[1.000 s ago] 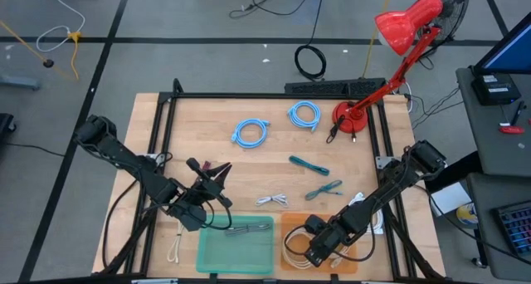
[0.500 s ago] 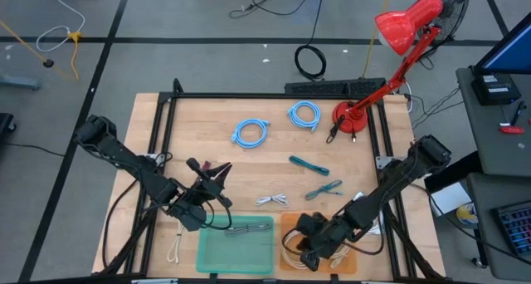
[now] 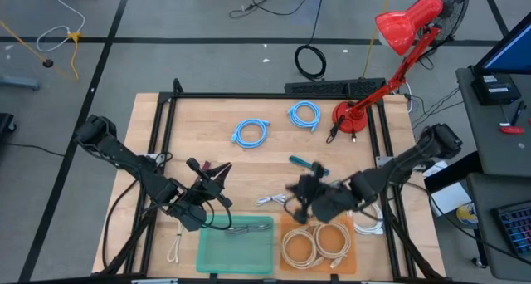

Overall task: Pick & Place USB Port
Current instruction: Put the top blue charger cable into the green bin

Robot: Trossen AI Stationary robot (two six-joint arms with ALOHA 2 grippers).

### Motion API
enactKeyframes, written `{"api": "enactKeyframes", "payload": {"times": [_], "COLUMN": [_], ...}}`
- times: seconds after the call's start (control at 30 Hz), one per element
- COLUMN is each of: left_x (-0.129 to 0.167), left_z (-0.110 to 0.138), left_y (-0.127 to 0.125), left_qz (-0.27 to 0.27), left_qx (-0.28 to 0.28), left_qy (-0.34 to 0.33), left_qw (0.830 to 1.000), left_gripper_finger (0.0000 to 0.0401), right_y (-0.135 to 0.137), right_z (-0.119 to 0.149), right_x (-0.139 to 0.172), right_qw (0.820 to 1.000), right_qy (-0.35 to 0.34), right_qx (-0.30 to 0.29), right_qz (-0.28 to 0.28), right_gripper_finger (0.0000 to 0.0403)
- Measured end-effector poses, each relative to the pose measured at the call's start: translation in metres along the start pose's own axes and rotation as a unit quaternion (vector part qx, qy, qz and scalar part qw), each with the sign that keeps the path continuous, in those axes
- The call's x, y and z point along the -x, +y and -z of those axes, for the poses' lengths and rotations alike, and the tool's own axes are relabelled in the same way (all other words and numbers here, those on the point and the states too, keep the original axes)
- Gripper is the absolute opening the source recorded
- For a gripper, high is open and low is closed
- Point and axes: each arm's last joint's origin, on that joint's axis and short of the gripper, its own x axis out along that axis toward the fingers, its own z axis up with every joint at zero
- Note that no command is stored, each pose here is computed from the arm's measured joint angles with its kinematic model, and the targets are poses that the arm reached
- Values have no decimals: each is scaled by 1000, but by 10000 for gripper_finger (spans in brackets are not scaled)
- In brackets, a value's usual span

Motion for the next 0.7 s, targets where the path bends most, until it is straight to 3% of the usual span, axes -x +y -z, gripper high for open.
{"api": "enactKeyframes", "payload": {"times": [0.2, 0.4, 0.53, 0.7], "left_x": [3, 10, 15, 19], "left_z": [1, -4, -5, -5], "left_y": [2, 10, 13, 12], "left_qz": [-19, -24, -10, -2], "left_qx": [-19, 12, 15, 15], "left_qy": [-3, -12, -16, -20], "left_qw": [1000, 1000, 1000, 1000], "left_gripper_finger": [35, 35, 35, 35], "right_y": [-38, -83, -119, -159], "right_z": [-14, -9, 9, 35], "right_x": [-23, -54, -76, -91], "right_qw": [992, 980, 979, 968], "right_qy": [-22, 3, 86, 160], "right_qx": [19, 7, -17, -37], "right_qz": [121, 200, 183, 190], "right_gripper_finger": [0, 0, 12, 63]}}
